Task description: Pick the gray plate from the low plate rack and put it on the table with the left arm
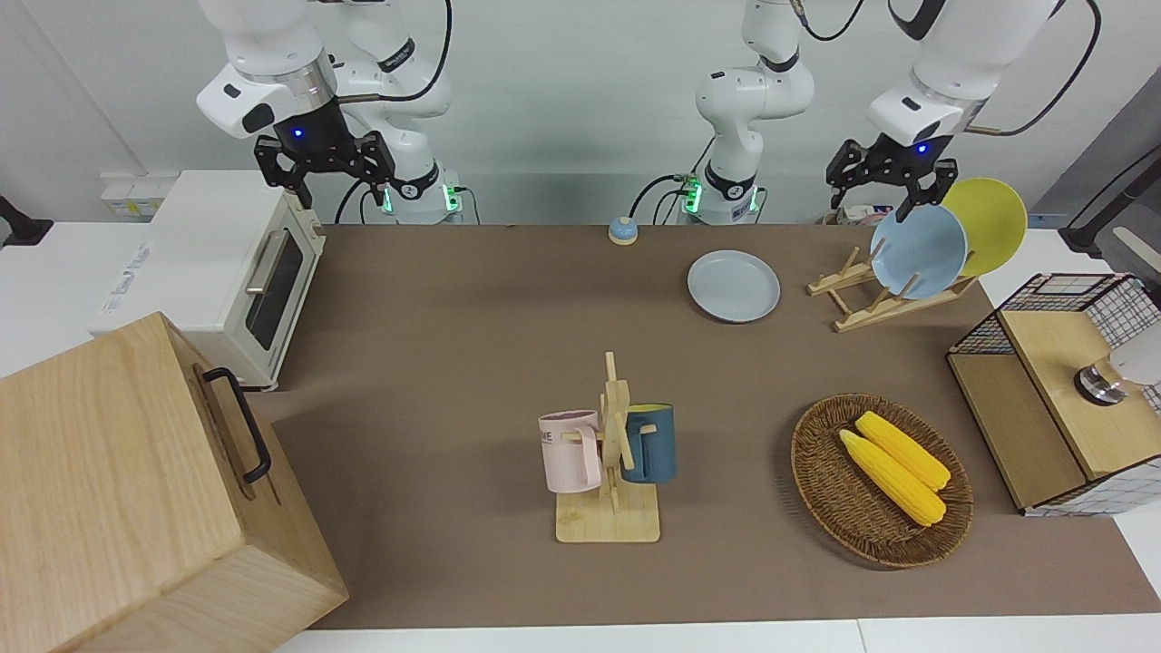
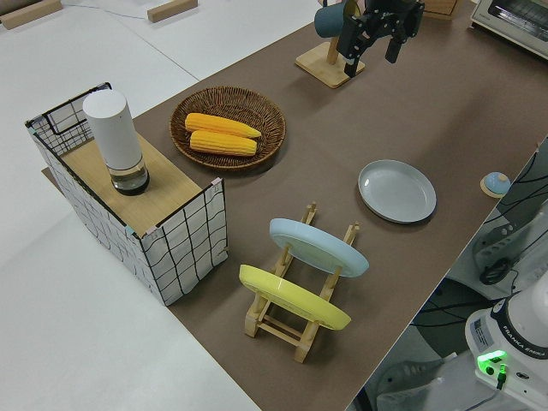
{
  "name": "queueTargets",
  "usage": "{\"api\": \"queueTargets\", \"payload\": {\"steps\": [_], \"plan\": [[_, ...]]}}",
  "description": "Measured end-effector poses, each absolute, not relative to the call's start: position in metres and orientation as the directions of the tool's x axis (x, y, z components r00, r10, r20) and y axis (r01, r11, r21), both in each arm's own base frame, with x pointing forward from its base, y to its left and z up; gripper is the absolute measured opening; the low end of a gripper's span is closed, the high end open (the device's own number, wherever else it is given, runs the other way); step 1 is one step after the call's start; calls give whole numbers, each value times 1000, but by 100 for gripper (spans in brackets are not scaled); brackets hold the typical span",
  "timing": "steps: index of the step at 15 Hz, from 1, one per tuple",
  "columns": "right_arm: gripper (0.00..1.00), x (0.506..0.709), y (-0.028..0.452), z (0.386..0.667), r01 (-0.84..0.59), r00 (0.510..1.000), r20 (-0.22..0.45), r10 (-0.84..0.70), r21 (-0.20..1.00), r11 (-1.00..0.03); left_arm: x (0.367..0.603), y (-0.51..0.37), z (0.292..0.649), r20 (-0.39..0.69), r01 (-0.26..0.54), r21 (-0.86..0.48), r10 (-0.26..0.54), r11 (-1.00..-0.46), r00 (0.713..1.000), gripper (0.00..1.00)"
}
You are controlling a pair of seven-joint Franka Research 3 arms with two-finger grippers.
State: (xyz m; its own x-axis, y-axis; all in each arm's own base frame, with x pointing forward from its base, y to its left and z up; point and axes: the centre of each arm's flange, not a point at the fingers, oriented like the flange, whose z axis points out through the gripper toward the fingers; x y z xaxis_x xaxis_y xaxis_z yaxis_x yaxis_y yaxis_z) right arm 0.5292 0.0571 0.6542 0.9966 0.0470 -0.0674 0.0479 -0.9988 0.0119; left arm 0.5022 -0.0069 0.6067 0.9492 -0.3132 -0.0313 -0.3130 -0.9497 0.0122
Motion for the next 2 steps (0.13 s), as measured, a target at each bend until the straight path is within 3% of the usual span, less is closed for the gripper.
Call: {"api": "queueTargets", "payload": {"steps": [2], "plan": [[99,529,57,654,48,997,-67,47,12,-999,500,-8,610,-25,-311,9,-311,-950,950,100]]}}
